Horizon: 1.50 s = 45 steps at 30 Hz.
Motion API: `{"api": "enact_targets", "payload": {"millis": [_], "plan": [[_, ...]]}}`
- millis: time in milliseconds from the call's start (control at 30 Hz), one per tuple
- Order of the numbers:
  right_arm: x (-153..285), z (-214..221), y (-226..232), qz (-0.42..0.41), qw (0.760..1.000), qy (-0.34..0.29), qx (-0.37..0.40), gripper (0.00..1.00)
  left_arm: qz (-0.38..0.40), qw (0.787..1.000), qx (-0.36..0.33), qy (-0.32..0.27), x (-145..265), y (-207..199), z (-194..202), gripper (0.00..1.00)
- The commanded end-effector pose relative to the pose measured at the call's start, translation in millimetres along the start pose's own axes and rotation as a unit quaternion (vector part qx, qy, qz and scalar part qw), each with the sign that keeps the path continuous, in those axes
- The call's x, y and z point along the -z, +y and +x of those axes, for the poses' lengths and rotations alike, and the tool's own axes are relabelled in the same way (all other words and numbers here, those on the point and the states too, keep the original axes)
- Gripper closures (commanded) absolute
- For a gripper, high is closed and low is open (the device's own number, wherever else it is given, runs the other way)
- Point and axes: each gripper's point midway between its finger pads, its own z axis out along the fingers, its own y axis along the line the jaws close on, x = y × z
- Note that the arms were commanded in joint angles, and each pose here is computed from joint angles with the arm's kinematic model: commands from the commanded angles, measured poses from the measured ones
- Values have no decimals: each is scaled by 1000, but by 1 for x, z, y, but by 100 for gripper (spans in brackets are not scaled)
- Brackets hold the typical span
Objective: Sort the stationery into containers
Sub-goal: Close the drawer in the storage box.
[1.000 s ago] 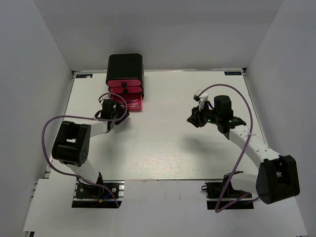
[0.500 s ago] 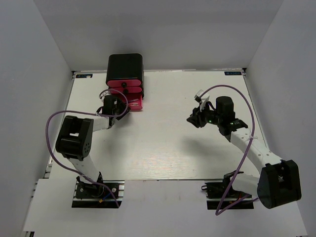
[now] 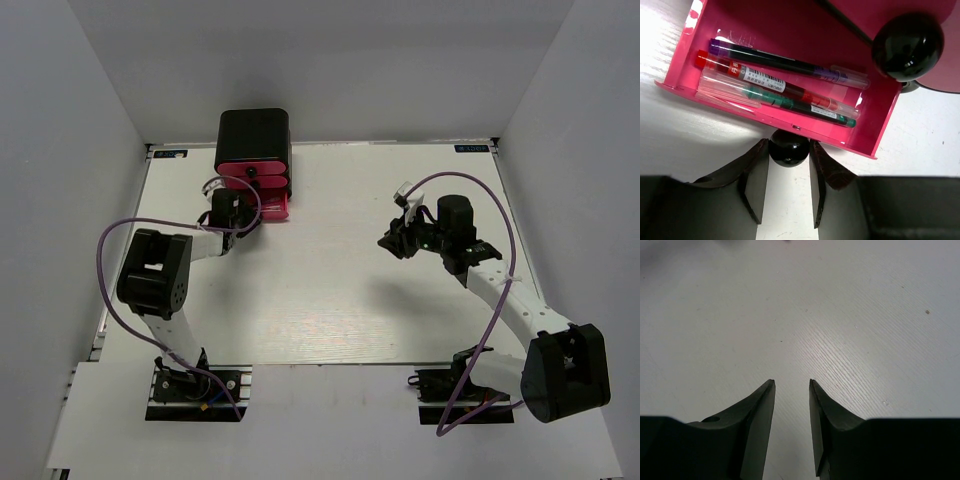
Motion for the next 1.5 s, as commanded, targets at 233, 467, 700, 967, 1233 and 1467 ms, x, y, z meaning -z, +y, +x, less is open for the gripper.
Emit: {"api": "enact_targets", "payload": {"millis": [233,467,700,967,1233,1467], "plan": [[-1,-7,-1,-5,1000,-18,17,60,31,998,-10,-57,-6,-28,-41,66],[-2,-5,-1,-6,1000,-14,17,60,47,996,2,-80,-14,-41,-54,66],[-4,0,-1,-7,1000,-8,16,60,65,993,35,-92,-25,-50,-60,66],[-5,2,-2,-6,1000,-4,18,60,74,989,75,-108,-36,-52,-64,65],[-6,3,-3,-6,1000,-2,23,60,84,985,88,-120,-41,-58,-71,51],[-6,6,-4,-5,1000,2,22,60,91,986,87,-114,-34,-53,-62,37]]}}
